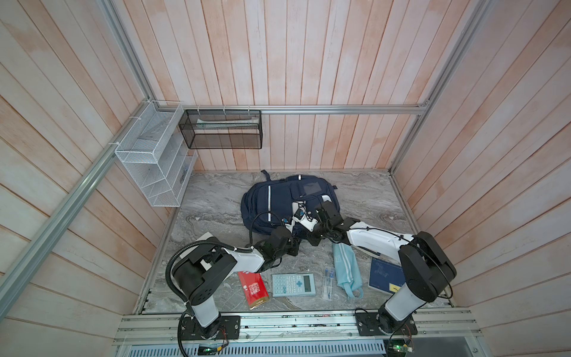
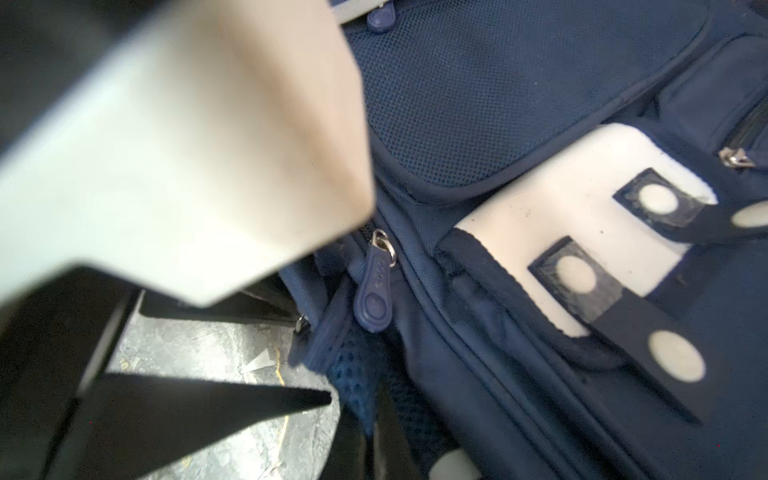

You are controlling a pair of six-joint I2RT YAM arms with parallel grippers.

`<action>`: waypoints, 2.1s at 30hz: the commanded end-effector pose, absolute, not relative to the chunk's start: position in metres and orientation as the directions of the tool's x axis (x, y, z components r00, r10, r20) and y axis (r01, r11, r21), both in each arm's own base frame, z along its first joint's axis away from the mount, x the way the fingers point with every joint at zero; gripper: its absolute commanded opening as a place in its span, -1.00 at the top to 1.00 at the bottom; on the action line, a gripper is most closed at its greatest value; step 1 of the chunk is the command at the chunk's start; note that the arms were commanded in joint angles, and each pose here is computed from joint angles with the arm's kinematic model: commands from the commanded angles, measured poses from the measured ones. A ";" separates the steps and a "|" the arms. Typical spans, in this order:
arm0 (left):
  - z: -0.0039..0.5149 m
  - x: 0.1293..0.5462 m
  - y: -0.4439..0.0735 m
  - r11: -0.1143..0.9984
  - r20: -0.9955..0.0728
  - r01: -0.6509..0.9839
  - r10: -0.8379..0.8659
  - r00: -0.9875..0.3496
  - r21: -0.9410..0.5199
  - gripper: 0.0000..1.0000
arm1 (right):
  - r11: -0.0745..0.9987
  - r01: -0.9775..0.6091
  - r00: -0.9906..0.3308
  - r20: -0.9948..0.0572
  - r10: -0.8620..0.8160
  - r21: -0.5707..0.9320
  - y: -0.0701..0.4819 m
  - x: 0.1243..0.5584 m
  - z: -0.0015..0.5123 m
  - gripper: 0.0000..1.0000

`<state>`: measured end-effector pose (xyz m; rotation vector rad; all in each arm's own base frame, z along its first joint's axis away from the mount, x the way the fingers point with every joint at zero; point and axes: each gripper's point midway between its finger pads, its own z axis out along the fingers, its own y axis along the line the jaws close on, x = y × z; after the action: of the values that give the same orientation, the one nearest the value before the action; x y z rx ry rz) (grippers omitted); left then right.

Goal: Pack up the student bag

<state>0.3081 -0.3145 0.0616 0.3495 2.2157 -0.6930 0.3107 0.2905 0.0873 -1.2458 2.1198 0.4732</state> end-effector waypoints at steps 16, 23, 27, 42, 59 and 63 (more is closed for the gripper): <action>0.065 0.291 -0.282 0.823 -0.767 0.441 0.010 -0.641 -0.358 0.37 | 0.451 -0.891 -0.338 -0.747 -0.573 0.057 0.297 0.302 0.114 1.00; 0.066 0.315 -0.270 0.884 -0.793 0.361 -0.017 -0.608 -0.296 0.56 | 0.446 -0.894 -0.321 -0.756 -0.570 0.043 0.296 0.298 0.120 1.00; 0.065 0.307 -0.242 0.905 -0.789 0.285 -0.085 -0.609 -0.317 0.29 | 0.452 -0.891 -0.325 -0.747 -0.580 0.037 0.294 0.298 0.117 1.00; 0.087 0.265 -0.232 0.816 -0.830 0.459 -0.045 -0.556 -0.351 -0.44 | 0.446 -0.894 -0.329 -0.747 -0.578 0.048 0.303 0.305 0.123 1.00; 0.071 0.321 -0.226 0.915 -0.822 0.293 -0.068 -0.565 -0.277 0.89 | 0.439 -0.896 -0.342 -0.730 -0.591 0.064 0.299 0.290 0.113 1.00; 0.075 0.316 -0.206 0.922 -0.807 0.258 -0.088 -0.583 -0.288 1.00 | 0.451 -0.891 -0.344 -0.725 -0.597 0.051 0.296 0.291 0.110 1.00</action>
<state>0.3134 -0.2337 0.0747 0.2138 2.1291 -0.5380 0.2914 0.2975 0.1006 -1.2612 2.0856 0.5898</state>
